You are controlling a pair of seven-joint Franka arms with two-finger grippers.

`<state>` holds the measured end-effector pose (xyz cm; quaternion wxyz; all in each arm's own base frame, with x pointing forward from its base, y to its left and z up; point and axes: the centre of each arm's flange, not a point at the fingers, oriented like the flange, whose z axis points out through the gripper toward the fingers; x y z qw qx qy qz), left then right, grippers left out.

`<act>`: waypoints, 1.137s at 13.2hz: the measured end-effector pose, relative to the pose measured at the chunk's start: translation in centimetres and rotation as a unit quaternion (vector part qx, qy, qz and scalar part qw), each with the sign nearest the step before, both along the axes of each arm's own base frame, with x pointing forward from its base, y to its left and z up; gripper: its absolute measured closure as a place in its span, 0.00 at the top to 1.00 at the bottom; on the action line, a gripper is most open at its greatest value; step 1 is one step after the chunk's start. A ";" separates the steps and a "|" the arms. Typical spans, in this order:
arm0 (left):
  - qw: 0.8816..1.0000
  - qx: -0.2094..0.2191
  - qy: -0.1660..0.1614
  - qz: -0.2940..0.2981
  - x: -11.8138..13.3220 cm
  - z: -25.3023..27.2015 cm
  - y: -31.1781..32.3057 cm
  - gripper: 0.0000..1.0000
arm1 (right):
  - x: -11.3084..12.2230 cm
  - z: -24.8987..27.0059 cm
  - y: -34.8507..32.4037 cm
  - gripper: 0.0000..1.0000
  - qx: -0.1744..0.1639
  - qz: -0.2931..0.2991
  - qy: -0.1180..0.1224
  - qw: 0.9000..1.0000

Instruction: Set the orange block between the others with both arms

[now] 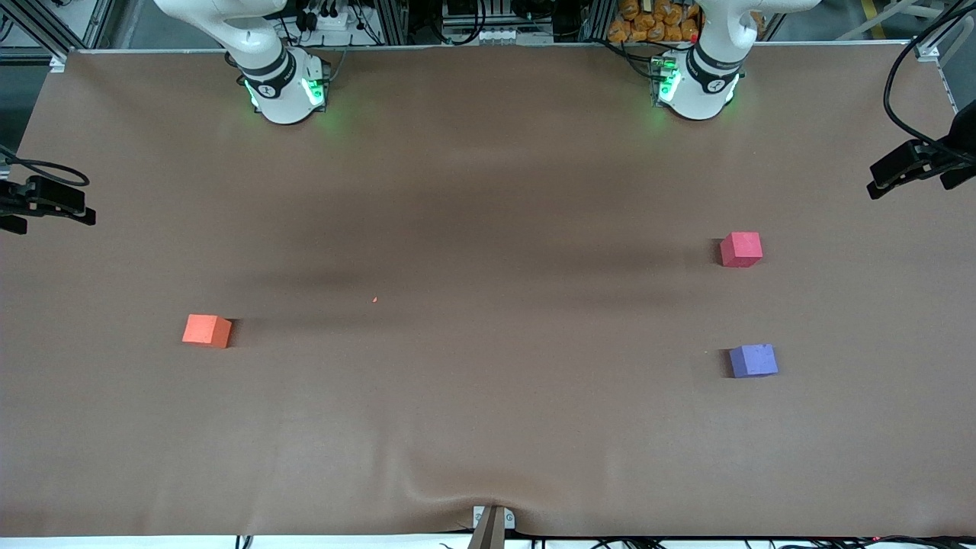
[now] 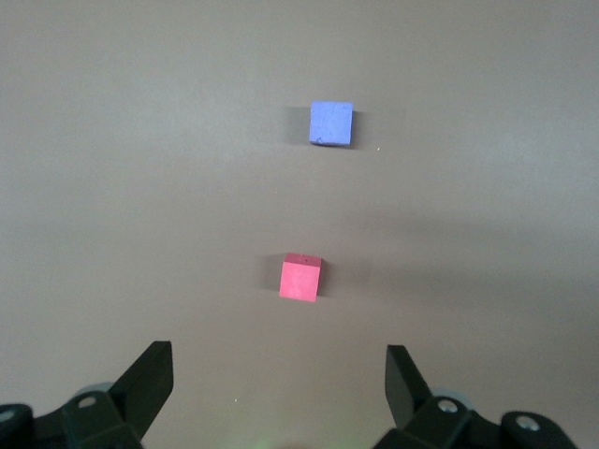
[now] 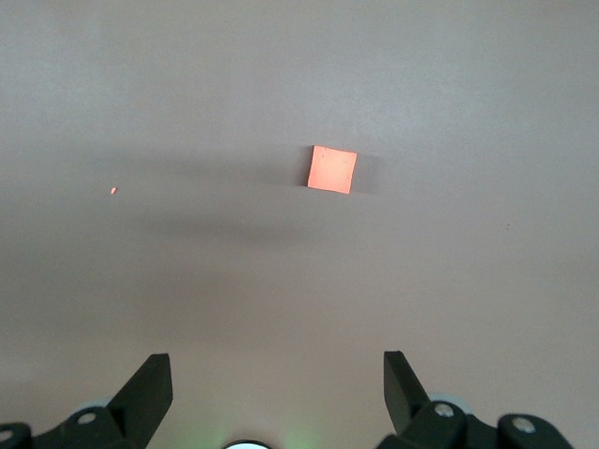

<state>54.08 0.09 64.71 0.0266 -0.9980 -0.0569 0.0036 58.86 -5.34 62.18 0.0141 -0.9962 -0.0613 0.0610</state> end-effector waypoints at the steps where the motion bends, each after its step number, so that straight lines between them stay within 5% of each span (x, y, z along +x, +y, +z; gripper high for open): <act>1: 1.000 0.000 0.000 0.001 0.0 0.0 0.1 1.00 | 0.0 0.0 0.0 1.00 0.000 0.000 0.000 1.000; 10: 1.000 0.002 0.005 0.005 0.7 -1.3 3.3 1.00 | 0.2 -0.7 0.0 1.00 0.000 0.000 0.006 1.000; 15: 1.000 0.001 0.000 0.001 1.4 -1.9 2.9 1.00 | 3.7 -6.5 -0.1 1.00 -0.009 -0.002 0.007 1.000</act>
